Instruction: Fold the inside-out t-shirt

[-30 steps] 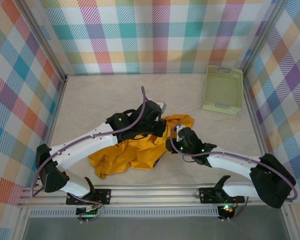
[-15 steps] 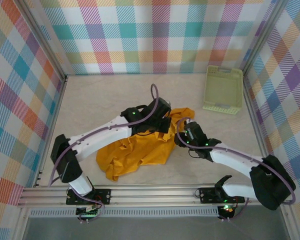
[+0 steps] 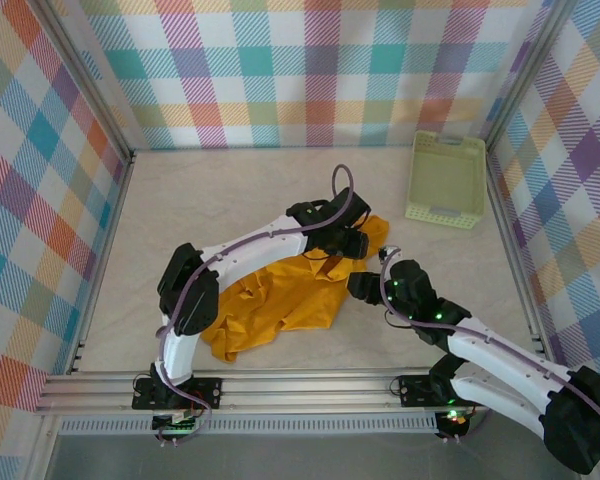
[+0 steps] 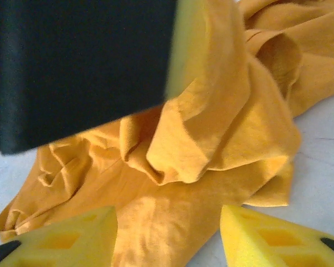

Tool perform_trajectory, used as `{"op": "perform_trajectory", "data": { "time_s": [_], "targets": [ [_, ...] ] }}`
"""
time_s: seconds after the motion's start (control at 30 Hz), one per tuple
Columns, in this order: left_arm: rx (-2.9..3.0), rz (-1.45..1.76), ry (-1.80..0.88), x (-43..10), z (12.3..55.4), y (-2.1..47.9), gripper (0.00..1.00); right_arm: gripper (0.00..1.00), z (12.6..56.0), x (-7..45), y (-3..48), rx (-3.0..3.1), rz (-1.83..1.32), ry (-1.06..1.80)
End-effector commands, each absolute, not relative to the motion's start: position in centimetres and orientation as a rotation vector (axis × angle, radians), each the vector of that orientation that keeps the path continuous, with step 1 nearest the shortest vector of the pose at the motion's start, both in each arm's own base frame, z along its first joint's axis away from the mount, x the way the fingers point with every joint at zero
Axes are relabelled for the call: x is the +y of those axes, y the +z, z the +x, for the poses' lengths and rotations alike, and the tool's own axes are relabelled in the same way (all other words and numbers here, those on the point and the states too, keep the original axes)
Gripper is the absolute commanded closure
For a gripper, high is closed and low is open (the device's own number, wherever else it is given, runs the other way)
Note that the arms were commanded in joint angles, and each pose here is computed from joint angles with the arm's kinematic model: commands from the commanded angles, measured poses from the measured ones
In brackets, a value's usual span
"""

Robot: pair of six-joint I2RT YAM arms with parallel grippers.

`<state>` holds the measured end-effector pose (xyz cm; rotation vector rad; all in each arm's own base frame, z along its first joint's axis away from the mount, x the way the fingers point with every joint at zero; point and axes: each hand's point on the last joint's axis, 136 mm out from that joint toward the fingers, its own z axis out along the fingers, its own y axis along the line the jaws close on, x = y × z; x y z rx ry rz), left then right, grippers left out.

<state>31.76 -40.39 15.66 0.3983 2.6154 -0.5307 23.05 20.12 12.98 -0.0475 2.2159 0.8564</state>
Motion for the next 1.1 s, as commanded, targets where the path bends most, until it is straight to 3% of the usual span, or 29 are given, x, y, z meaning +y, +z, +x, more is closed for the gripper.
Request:
{"op": "perform_trajectory", "data": {
  "time_s": [0.0,0.13,0.27,0.37,0.63,0.87,1.07],
  "targets": [
    [2.503,0.362,-0.545,-37.6,31.3,20.3,0.42,0.51,22.9,22.7,15.3,2.135,-0.173,0.977],
    [2.432,0.29,-0.518,-33.3,29.9,21.0,0.33,0.57,23.6,24.9,15.8,2.19,-0.283,0.927],
    [2.472,0.142,-0.483,-28.3,29.6,18.2,0.33,0.6,25.7,26.3,14.8,2.289,-0.331,0.824],
    [2.512,0.123,-0.504,-27.3,29.0,15.7,0.36,0.63,27.1,26.9,13.0,2.384,-0.353,0.719],
    [2.504,0.17,-0.705,-30.1,28.3,12.5,0.38,0.69,29.5,25.6,10.2,2.498,-0.321,0.492],
    [2.545,0.247,-0.786,-34.1,28.1,9.7,0.37,0.67,28.9,24.4,8.8,2.518,-0.266,0.499],
    [2.575,0.178,-0.67,-34.1,29.9,7.7,0.43,0.6,28.5,24.2,9.6,2.485,-0.257,0.545]
  ]
}}
